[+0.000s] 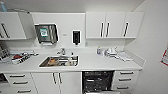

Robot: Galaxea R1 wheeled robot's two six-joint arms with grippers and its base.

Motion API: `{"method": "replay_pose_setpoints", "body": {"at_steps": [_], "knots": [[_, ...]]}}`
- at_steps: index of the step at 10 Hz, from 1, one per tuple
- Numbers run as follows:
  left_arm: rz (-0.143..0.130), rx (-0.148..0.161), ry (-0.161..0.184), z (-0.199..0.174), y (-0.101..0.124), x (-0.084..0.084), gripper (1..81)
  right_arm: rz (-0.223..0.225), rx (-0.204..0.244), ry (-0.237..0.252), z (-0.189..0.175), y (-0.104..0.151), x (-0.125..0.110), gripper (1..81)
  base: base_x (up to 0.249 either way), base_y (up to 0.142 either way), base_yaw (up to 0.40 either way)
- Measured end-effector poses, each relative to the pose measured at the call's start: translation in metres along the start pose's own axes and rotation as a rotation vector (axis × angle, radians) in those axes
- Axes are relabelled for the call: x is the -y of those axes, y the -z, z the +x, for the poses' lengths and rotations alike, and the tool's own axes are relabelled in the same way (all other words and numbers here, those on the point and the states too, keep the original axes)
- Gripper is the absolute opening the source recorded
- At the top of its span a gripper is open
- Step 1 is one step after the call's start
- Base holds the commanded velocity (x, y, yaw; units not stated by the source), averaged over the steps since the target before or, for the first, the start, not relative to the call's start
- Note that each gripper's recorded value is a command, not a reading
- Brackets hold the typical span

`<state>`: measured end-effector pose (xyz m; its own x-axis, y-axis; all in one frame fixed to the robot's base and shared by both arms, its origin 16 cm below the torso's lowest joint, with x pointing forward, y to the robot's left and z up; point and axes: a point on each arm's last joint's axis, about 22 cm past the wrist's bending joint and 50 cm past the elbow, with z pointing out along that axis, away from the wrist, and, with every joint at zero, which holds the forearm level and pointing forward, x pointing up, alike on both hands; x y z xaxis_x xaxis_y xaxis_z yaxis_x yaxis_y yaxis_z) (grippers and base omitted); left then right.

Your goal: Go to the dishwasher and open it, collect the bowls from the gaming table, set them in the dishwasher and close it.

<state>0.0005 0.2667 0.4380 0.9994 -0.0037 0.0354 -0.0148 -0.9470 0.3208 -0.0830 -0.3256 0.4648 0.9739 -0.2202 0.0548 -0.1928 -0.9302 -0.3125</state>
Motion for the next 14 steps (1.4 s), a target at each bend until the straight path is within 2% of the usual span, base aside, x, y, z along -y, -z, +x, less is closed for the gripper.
{"method": "replay_pose_setpoints", "body": {"at_steps": [2, 6, 14], "knots": [[0.002, 0.015, 0.003, -0.0086, 0.0001, 0.0009, 1.0, 0.0, 0.011, -0.002, -0.0063, 0.0005, -0.0001, 1.0, 0.125, 0.031, 0.0], [0.001, 0.005, 0.001, -0.0021, 0.0, 0.0005, 1.0, 0.0, 0.007, -0.002, -0.0032, 0.0001, 0.0003, 1.0, 0.135, 0.0, 0.0], [0.001, 0.008, 0.001, -0.0034, 0.0, 0.0006, 1.0, 0.0, 0.01, -0.002, -0.0056, 0.0003, 0.0003, 1.0, 0.135, 0.0, 0.0]]}}
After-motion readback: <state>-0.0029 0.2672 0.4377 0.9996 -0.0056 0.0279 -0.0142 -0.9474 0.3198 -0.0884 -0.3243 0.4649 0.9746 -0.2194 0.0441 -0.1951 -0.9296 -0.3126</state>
